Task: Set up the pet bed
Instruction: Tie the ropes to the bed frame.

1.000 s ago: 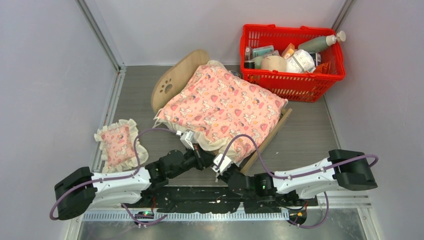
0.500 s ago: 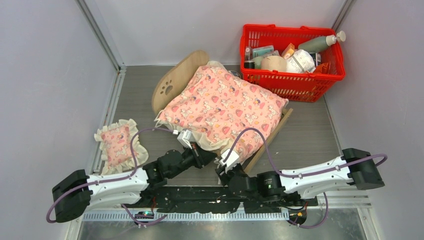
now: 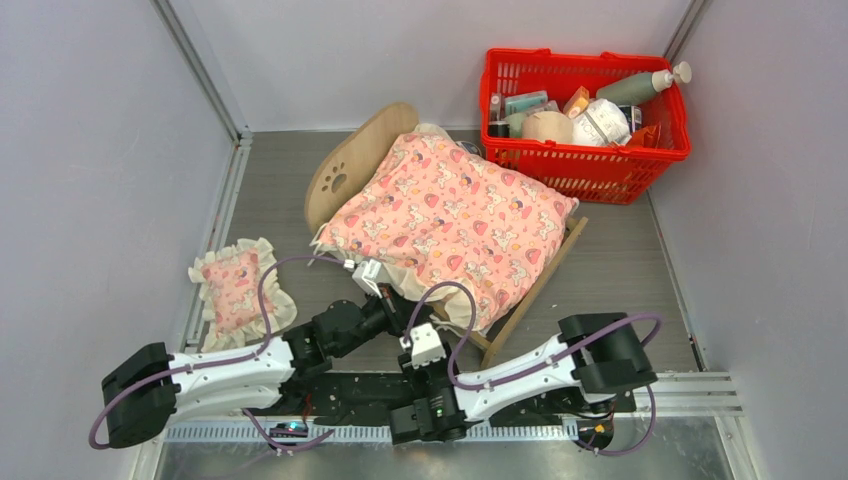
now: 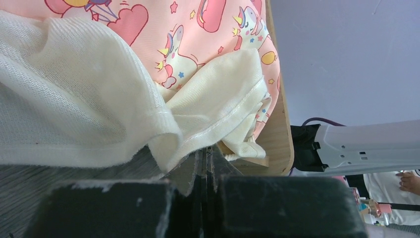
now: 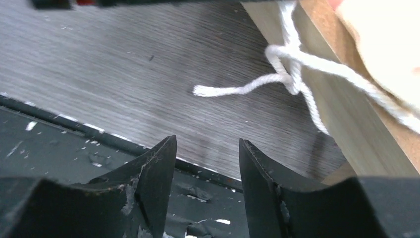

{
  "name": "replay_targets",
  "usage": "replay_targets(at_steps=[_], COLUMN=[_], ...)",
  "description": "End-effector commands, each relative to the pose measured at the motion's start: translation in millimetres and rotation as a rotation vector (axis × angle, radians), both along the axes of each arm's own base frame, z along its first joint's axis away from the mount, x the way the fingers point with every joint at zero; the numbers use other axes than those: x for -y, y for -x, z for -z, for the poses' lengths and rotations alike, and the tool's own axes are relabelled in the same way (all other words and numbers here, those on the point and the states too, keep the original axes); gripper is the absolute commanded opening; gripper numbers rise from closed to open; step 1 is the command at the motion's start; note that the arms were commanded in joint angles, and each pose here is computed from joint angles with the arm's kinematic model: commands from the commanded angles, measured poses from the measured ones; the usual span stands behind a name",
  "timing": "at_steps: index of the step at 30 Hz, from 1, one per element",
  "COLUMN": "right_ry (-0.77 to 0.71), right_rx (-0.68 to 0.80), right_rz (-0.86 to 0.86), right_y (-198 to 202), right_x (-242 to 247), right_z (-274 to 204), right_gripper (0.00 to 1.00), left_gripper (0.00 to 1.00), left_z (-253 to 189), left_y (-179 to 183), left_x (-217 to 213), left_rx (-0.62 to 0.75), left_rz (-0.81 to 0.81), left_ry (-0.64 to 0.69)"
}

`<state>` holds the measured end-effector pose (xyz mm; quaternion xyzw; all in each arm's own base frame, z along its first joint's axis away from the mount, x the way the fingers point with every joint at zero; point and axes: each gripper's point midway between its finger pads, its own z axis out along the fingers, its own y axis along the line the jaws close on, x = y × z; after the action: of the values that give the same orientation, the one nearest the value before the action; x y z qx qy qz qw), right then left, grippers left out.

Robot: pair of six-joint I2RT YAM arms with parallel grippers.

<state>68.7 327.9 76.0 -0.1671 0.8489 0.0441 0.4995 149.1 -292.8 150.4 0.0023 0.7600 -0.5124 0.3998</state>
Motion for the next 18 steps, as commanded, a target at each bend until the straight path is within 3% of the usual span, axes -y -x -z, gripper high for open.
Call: replay_targets(at_steps=[1, 8, 18], right_ry=[-0.051, -0.159, -0.349], right_rx=[0.109, 0.18, 0.358], right_rz=[0.159, 0.313, 0.285], right_y=[-17, -34, -53], right_x=[21, 21, 9], right_z=[-7, 3, -16], right_gripper=[0.57, 0.67, 0.73], left_gripper=[0.0, 0.0, 0.0], left_z=[-7, -2, 3], left_y=[-5, -4, 0], left_x=[-5, -7, -3], left_rx=[0.037, 0.019, -0.018], left_rz=[-0.028, -0.032, -0.013], left_ry=[0.008, 0.008, 0.023])
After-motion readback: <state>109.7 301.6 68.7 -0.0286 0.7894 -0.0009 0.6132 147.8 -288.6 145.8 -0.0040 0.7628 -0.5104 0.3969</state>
